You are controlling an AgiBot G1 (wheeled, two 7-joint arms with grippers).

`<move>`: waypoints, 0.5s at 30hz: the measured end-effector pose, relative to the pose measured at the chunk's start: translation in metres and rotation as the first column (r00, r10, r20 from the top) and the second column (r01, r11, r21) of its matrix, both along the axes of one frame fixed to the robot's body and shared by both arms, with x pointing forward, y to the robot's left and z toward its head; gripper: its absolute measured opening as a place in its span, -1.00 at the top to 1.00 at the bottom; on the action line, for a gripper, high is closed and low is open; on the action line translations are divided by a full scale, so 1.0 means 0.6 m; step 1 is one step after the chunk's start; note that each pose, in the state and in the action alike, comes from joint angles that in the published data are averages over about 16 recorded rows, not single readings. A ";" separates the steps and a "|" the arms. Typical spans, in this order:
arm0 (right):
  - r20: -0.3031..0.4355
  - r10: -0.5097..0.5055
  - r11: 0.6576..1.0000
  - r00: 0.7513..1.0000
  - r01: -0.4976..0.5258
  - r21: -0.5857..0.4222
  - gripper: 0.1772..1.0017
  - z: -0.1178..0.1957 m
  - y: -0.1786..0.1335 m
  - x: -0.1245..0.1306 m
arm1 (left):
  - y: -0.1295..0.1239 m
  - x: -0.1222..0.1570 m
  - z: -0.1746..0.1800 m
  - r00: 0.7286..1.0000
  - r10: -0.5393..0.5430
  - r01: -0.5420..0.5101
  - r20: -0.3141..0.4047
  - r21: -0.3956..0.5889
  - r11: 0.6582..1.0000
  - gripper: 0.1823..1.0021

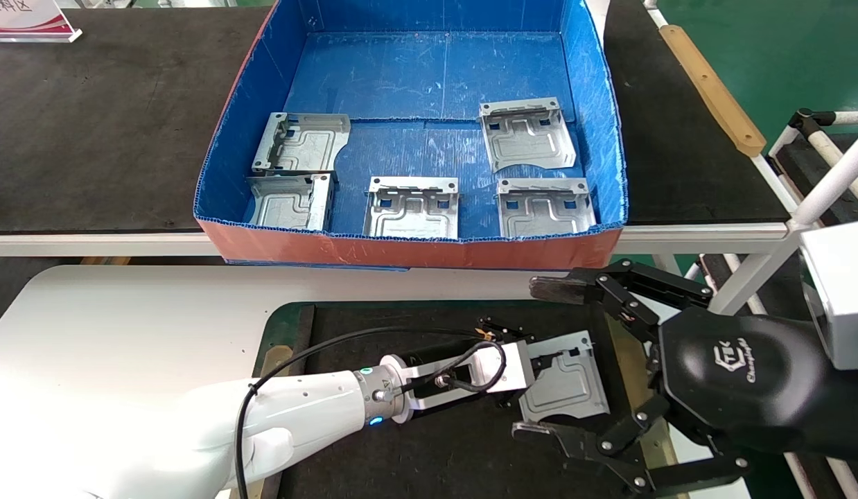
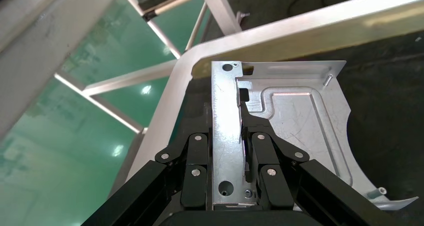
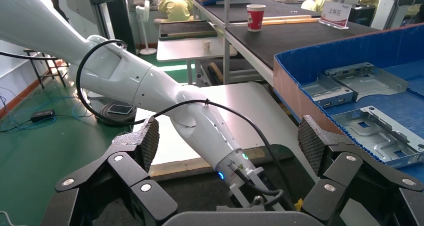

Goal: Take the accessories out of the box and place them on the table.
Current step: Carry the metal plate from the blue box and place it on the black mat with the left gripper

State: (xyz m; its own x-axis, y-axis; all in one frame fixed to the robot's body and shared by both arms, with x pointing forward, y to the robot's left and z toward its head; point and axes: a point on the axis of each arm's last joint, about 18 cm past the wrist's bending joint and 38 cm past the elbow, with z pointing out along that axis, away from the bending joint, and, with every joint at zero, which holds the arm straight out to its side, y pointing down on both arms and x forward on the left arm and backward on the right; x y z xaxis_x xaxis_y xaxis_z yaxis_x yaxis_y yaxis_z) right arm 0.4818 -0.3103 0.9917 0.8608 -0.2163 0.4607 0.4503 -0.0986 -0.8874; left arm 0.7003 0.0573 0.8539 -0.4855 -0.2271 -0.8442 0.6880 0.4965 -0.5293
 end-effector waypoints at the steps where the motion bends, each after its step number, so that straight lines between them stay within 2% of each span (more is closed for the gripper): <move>1: 0.000 0.000 1.000 1.000 0.000 0.000 -1.00 0.000 0.000 0.000 | -0.001 0.001 0.000 1.000 0.005 -0.005 0.001 0.002 1.000 0.77; 15: 0.000 0.000 1.000 1.000 0.000 0.000 -1.00 0.000 0.000 0.000 | -0.020 0.005 0.007 0.999 0.032 -0.032 0.015 -0.001 0.999 0.77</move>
State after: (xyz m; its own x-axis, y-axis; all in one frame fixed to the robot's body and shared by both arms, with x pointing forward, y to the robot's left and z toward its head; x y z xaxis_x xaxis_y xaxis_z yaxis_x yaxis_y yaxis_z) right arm 0.4818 -0.3103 0.9917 0.8608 -0.2163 0.4607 0.4503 -0.0986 -0.8874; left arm 0.7031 0.0455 0.8578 -0.4647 -0.2431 -0.8514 0.6796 0.5184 -0.5190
